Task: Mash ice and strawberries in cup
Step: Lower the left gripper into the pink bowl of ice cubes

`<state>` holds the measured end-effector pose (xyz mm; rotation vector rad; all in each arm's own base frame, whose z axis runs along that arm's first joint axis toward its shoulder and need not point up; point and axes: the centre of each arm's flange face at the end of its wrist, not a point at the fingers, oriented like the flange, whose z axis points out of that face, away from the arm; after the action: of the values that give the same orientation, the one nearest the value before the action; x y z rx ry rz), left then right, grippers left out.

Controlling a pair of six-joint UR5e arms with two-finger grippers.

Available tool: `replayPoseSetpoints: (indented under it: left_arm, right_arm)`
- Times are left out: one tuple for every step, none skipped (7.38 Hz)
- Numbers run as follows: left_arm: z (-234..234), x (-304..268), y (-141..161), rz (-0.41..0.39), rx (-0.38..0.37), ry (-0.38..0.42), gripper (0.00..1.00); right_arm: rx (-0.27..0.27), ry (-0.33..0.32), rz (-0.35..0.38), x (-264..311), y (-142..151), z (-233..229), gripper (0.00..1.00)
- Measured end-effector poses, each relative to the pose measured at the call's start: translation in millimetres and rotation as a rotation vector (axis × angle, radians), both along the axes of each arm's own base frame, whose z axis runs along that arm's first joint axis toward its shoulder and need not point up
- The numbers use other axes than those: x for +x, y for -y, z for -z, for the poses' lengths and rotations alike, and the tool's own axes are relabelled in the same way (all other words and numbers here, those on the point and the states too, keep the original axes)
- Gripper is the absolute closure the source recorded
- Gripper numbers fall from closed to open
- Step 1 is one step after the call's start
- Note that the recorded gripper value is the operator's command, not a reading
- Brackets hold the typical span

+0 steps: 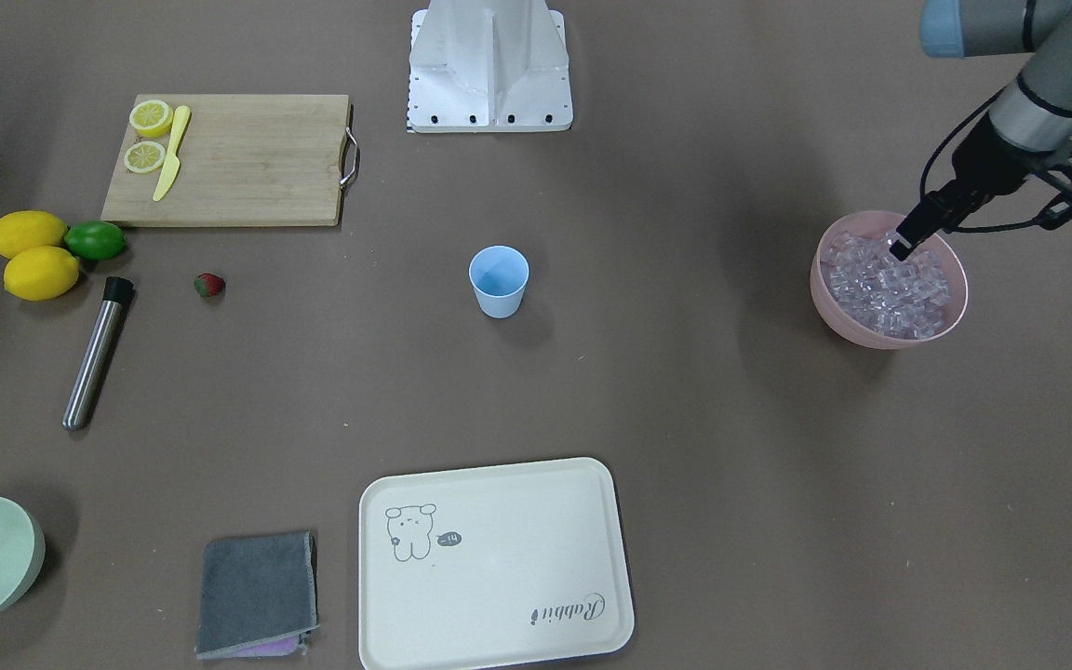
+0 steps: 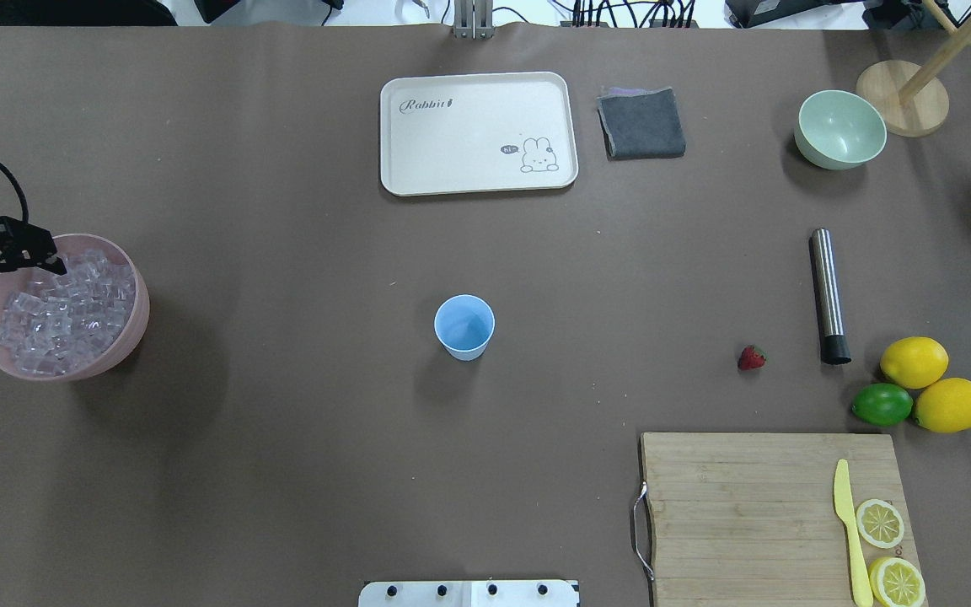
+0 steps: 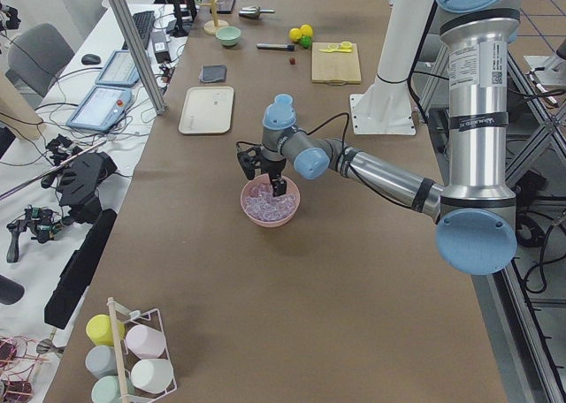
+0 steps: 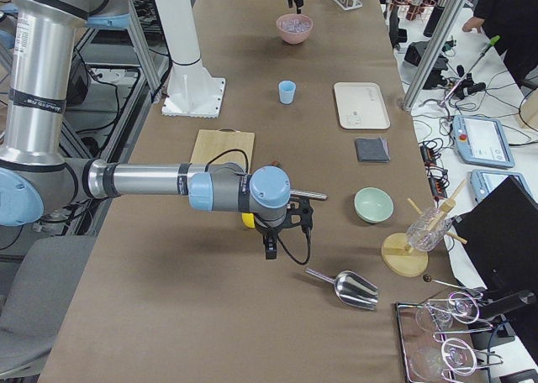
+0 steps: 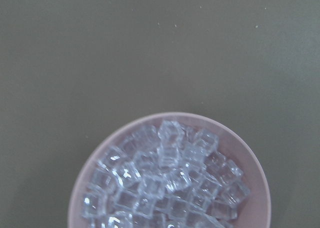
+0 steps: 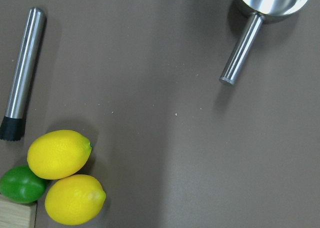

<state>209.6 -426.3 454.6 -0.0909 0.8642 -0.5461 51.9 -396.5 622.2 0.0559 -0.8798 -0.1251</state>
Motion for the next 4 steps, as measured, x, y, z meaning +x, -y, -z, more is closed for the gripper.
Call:
replayPoseSetpoints:
  left_arm:
    - [-0.1, 20.6, -8.0, 0.000, -0.012, 0.014, 0.07]
    - [-1.7, 32.5, -14.1, -0.008, -0.018, 0.023, 0.08]
    - [-4.3, 39.6, -18.1, -0.018, -0.023, 0.030, 0.12]
    - [-7.2, 46.2, -21.6, -0.030, -0.027, 0.035, 0.15]
  right_arm:
    - [0.002, 0.006, 0.000, -0.4, 0.1, 1.5, 0.00]
    - [0.004, 0.008, 0.000, -0.5, 0.2, 2.6, 0.00]
    - [0.006, 0.008, 0.000, -0.5, 0.3, 3.7, 0.00]
    - [0.008, 0.009, -0.001, -0.4, -0.2, 4.9, 0.00]
